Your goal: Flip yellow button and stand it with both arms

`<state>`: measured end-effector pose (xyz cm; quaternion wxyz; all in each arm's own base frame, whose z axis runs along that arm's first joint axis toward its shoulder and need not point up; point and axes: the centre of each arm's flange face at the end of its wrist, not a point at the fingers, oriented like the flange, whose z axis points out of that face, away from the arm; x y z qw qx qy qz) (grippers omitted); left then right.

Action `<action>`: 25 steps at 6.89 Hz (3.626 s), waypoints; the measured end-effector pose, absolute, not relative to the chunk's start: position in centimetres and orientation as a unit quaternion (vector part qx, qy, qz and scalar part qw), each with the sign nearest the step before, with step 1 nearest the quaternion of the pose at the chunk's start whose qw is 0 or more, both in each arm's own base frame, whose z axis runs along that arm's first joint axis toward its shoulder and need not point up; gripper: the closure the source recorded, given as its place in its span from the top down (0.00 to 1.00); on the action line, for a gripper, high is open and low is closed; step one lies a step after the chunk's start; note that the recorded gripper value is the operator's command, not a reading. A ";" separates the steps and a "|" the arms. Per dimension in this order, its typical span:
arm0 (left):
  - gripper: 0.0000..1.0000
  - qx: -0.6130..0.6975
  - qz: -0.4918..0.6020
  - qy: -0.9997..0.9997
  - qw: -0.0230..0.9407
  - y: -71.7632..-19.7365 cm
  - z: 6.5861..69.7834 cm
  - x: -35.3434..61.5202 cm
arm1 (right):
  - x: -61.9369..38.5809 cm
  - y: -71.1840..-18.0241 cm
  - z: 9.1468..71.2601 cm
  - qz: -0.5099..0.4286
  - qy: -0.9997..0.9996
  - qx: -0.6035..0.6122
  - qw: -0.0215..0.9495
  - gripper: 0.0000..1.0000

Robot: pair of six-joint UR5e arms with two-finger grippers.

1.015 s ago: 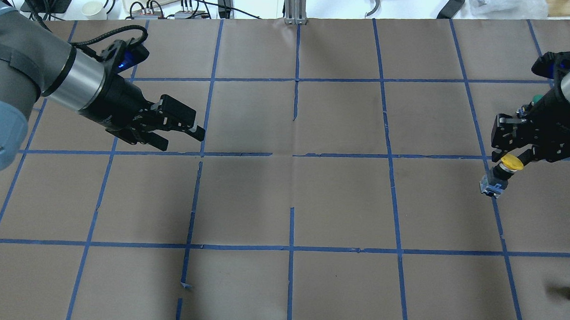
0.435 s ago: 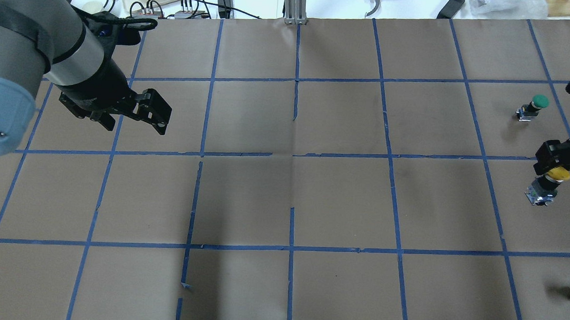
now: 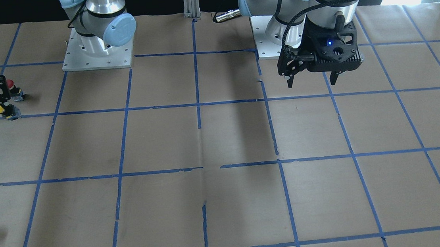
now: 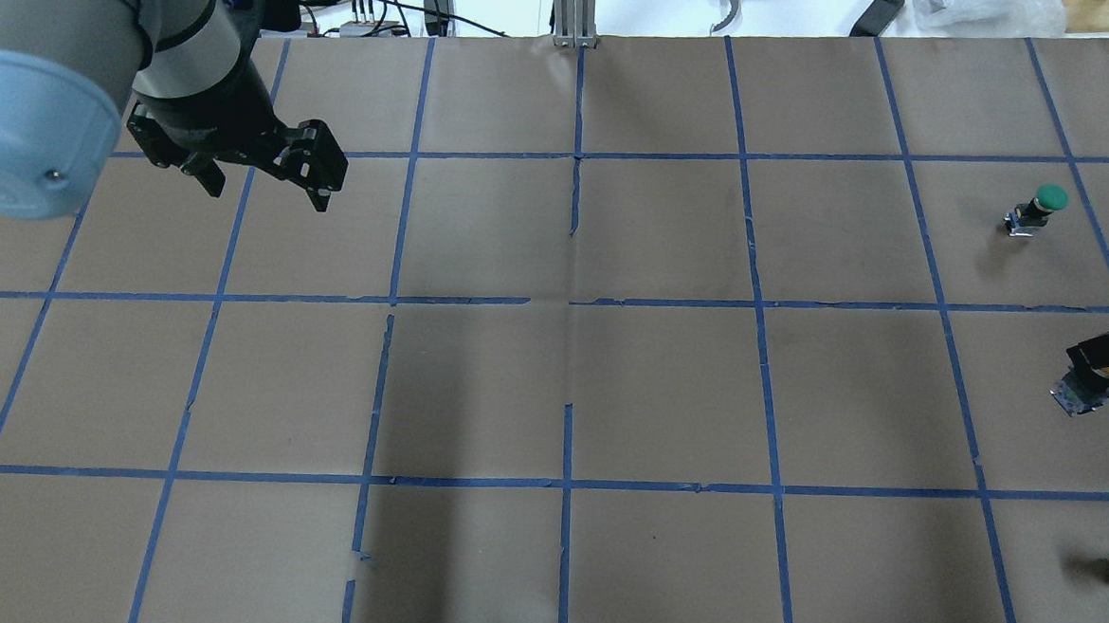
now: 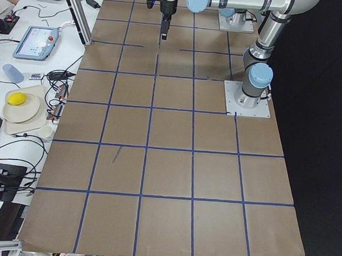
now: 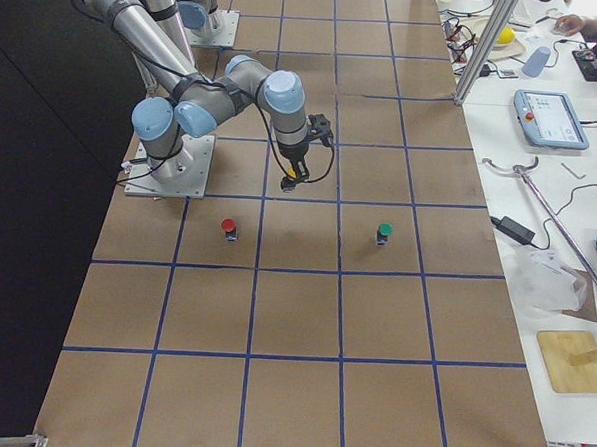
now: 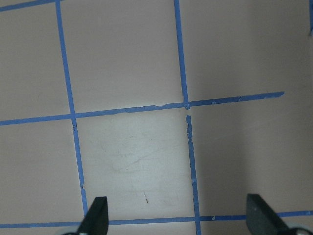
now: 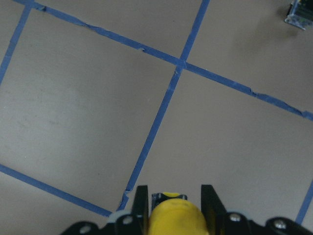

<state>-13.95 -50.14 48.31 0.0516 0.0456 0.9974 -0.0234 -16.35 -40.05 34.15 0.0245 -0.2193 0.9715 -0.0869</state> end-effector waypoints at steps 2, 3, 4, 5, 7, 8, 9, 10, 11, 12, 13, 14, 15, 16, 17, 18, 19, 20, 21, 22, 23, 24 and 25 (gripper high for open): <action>1.00 0.045 -0.014 0.998 0.051 -51.6 49.6 -14.2 | -16.8 -40.3 33.3 -0.120 0.943 -0.308 0.029 0.07; 1.00 0.040 -0.014 0.998 0.039 -51.7 49.8 -14.4 | -17.3 -40.6 32.6 -0.128 0.929 -0.345 0.026 0.07; 1.00 0.030 -0.013 0.999 0.018 -51.7 49.8 -14.8 | -18.5 -40.7 31.8 -0.134 0.918 -0.372 0.023 0.08; 1.00 0.023 -0.012 1.000 0.006 -51.7 49.7 -15.0 | -20.4 -40.5 30.7 -0.145 0.908 -0.393 0.029 0.08; 1.00 0.018 -0.010 1.000 0.000 -51.7 49.5 -15.0 | -24.0 -40.1 27.6 -0.176 0.882 -0.435 0.051 0.08; 1.00 0.018 -0.010 1.000 -0.001 -51.7 49.5 -15.0 | -25.4 -39.9 26.3 -0.194 0.869 -0.452 0.057 0.08; 1.00 0.017 -0.010 1.000 -0.001 -51.7 49.4 -15.0 | -26.3 -39.7 25.1 -0.207 0.858 -0.466 0.062 0.08; 1.00 0.017 -0.010 1.000 -0.002 -51.7 49.4 -15.0 | -27.1 -39.6 23.8 -0.215 0.850 -0.476 0.070 0.09; 1.00 0.017 -0.009 1.000 -0.002 -51.7 49.4 -15.1 | -27.4 -39.6 22.8 -0.222 0.844 -0.481 0.078 0.10; 1.00 0.017 -0.009 1.000 -0.002 -51.7 49.3 -15.1 | -27.6 -39.7 22.2 -0.226 0.841 -0.484 0.083 0.29; 1.00 0.017 -0.008 1.000 -0.002 -51.6 49.3 -15.1 | -27.7 -39.8 21.9 -0.228 0.839 -0.487 0.085 0.33; 1.00 0.017 -0.008 1.000 -0.003 -51.6 49.3 -15.1 | -27.7 -39.8 21.8 -0.229 0.837 -0.490 0.085 0.99; 1.00 0.017 -0.009 1.000 -0.003 -51.7 49.3 -15.1 | -27.7 -39.7 21.7 -0.229 0.837 -0.489 0.086 1.00; 1.00 0.017 -0.010 1.000 -0.004 -51.7 49.3 -15.0 | -27.7 -39.7 21.5 -0.228 0.839 -0.486 0.089 1.00; 1.00 0.017 -0.010 1.000 -0.004 -51.7 49.4 -15.0 | -27.8 -39.8 21.5 -0.227 0.843 -0.479 0.091 1.00; 1.00 0.017 -0.010 1.000 -0.004 -51.7 49.4 -15.0 | -28.1 -39.9 21.9 -0.225 0.851 -0.466 0.090 1.00; 1.00 0.017 -0.011 1.000 -0.004 -51.7 49.5 -15.0 | -28.7 -40.2 22.6 -0.221 0.860 -0.452 0.085 1.00; 1.00 0.017 -0.013 1.000 -0.005 -51.7 49.7 -15.0 | -29.3 -40.6 23.6 -0.219 0.868 -0.439 0.077 1.00; 1.00 0.017 -0.013 1.000 -0.005 -51.8 49.8 -15.0 | -29.7 -40.8 24.7 -0.217 0.876 -0.425 0.070 1.00; 1.00 0.017 -0.014 1.000 -0.005 -51.8 49.9 -15.0 | -29.7 -40.8 25.7 -0.211 0.885 -0.411 0.064 1.00; 1.00 0.017 -0.015 1.000 -0.005 -51.8 49.9 -15.0 | -29.6 -40.7 26.2 -0.201 0.893 -0.399 0.062 1.00; 1.00 0.017 -0.015 1.000 -0.005 -51.8 49.9 -15.0 | -29.5 -40.6 26.5 -0.195 0.899 -0.387 0.061 1.00; 1.00 0.016 -0.015 1.000 -0.005 -51.8 50.0 -15.0 | -29.4 -40.5 26.9 -0.189 0.906 -0.374 0.059 1.00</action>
